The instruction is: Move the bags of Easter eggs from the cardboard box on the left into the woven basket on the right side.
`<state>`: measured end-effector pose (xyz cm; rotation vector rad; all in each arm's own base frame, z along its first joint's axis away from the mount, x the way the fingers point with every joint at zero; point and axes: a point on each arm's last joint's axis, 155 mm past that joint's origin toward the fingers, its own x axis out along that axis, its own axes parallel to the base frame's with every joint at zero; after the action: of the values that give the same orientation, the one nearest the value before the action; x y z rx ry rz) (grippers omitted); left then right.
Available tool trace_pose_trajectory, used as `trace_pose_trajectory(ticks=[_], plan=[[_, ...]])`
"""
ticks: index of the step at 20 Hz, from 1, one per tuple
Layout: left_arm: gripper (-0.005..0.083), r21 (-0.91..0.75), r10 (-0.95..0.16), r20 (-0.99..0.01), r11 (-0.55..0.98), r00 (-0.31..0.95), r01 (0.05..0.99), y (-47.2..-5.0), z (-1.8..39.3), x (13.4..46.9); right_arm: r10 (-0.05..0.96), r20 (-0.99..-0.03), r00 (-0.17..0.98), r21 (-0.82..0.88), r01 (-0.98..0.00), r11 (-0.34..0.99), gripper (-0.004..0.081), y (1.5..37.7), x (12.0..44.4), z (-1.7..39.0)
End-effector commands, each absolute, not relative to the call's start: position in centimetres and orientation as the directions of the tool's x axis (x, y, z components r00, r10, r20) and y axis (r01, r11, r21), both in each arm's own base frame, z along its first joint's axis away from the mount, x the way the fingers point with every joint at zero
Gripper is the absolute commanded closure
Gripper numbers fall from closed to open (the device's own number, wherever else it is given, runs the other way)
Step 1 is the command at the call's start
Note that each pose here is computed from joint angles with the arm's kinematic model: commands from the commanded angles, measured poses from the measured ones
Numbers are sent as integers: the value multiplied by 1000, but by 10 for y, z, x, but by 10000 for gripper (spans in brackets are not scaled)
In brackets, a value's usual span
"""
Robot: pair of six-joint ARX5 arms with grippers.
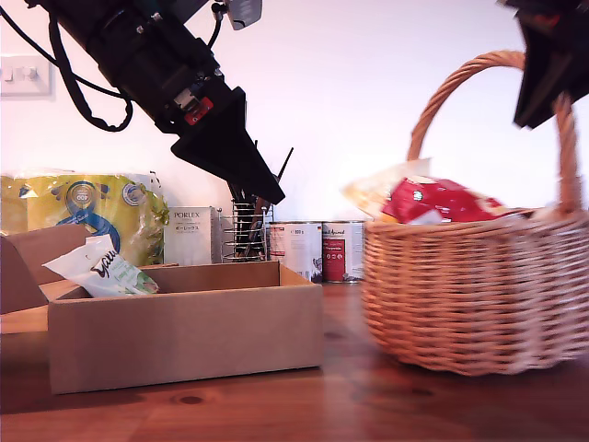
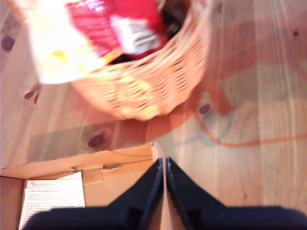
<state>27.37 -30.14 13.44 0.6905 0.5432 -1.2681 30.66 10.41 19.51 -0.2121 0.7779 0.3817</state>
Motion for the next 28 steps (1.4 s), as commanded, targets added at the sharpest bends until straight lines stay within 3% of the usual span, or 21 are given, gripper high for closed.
trace_pose_trajectory(ticks=[1, 6, 9, 10, 18, 24, 28], plan=[[793, 159, -672, -708, 147, 217, 976, -303, 134, 273, 262, -714, 649, -43, -414, 909, 773, 104, 303, 194], [793, 160, -672, -708, 148, 217, 976, -303, 134, 273, 280, -727, 627, -27, -434, 900, 697, 109, 299, 190], [793, 160, -672, -707, 147, 217, 976, -303, 134, 273, 280, -733, 620, -29, -440, 898, 414, 110, 297, 188], [793, 160, -673, -707, 147, 218, 976, -303, 134, 273, 280, -733, 620, -29, -440, 898, 363, 110, 297, 189], [793, 163, -672, -705, 157, 226, 974, -301, 135, 276, 286, -677, 678, -48, -429, 902, 340, 101, 276, 217], [793, 172, -641, -712, 236, 286, 957, -278, 134, 299, 245, -656, 713, -75, -385, 920, 329, 75, 232, 234], [793, 227, -532, -766, 303, 361, 926, -241, 124, 318, 241, -668, 704, -76, -387, 919, 333, 63, 192, 233]])
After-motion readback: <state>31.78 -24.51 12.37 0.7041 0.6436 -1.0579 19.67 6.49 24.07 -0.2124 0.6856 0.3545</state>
